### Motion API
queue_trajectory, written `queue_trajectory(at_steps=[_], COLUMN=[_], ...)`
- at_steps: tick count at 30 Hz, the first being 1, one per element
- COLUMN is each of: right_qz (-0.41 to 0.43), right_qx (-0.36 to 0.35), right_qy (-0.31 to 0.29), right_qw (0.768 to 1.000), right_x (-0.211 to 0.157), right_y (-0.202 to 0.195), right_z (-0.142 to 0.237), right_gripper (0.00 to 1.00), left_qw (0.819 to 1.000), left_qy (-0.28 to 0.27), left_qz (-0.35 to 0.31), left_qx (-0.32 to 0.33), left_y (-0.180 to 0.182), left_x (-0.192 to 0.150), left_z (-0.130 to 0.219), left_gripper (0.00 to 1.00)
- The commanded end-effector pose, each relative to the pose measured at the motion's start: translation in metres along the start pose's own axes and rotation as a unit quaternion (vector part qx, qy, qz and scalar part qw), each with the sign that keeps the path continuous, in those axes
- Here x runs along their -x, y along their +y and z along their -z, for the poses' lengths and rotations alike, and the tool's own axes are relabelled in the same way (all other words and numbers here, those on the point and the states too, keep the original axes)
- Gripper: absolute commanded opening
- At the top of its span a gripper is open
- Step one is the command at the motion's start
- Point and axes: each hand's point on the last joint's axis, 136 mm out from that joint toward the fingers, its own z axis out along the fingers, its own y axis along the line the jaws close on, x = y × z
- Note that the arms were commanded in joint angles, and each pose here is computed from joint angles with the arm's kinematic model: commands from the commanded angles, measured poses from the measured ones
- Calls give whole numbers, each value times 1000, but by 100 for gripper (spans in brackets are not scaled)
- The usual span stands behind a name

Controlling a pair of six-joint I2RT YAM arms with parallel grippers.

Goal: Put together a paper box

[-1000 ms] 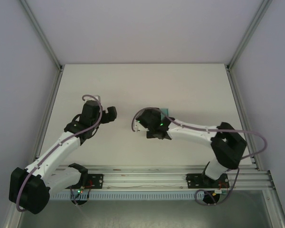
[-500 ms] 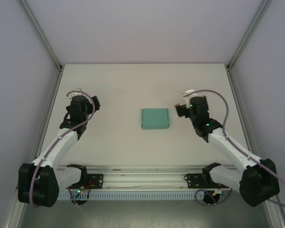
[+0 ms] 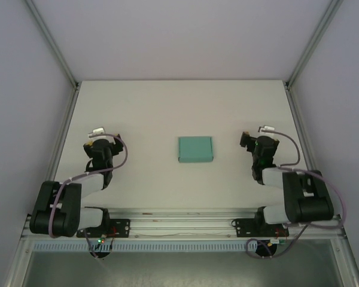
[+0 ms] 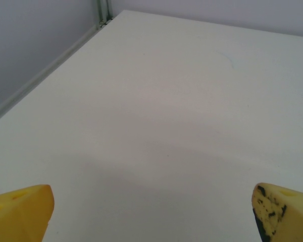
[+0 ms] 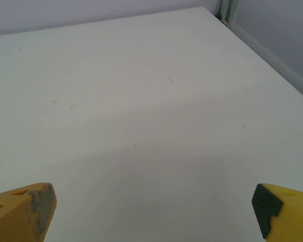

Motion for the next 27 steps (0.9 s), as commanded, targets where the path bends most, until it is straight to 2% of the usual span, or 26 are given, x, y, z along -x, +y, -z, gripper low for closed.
queue_trajectory(at_steps=[1,2,4,5,6,8,10,11,12,14,16,18,27], right_qz=[-38,-39,-64,-64,-61,-66,-64,-65,-64,-63,-64,-63,-64], right_qx=[8,4,8,1,-2,-6,-10,-11,-9,-9,-9,-9,-9], right_qy=[-41,-8,-25,-18,-4,-17,-11,-9,-13,-11,-13,-11,-12], right_qw=[998,999,998,998,998,998,998,998,998,998,998,998,998], right_x=[16,14,18,17,15,17,16,16,16,16,17,16,16], right_y=[1,-2,-8,-10,-10,-12,-13,-15,-13,-13,-13,-13,-13], right_z=[-10,-14,-18,-18,-18,-18,-18,-18,-18,-18,-18,-18,-18], right_gripper=[100,100,100,100,100,100,100,100,100,100,100,100,100], left_qw=[999,998,997,996,994,999,996,997,999,997,998,998,998], left_qy=[-53,-60,-81,-86,-110,-40,-80,-75,-47,-75,-53,-67,-61], left_qz=[8,3,8,1,0,-5,-9,-3,-6,-9,-11,-9,-10], left_qx=[-6,-5,-8,-21,-25,-18,-22,-21,-16,-20,-18,-18,-17], left_y=[-4,-4,-1,-5,-8,-10,-10,-10,-9,-11,-11,-11,-11], left_x=[32,34,22,15,22,13,16,18,13,18,14,18,16], left_z=[-5,-6,-9,-13,-15,-25,-21,-21,-25,-23,-24,-23,-23], left_gripper=[100,100,100,100,100,100,100,100,100,100,100,100,100])
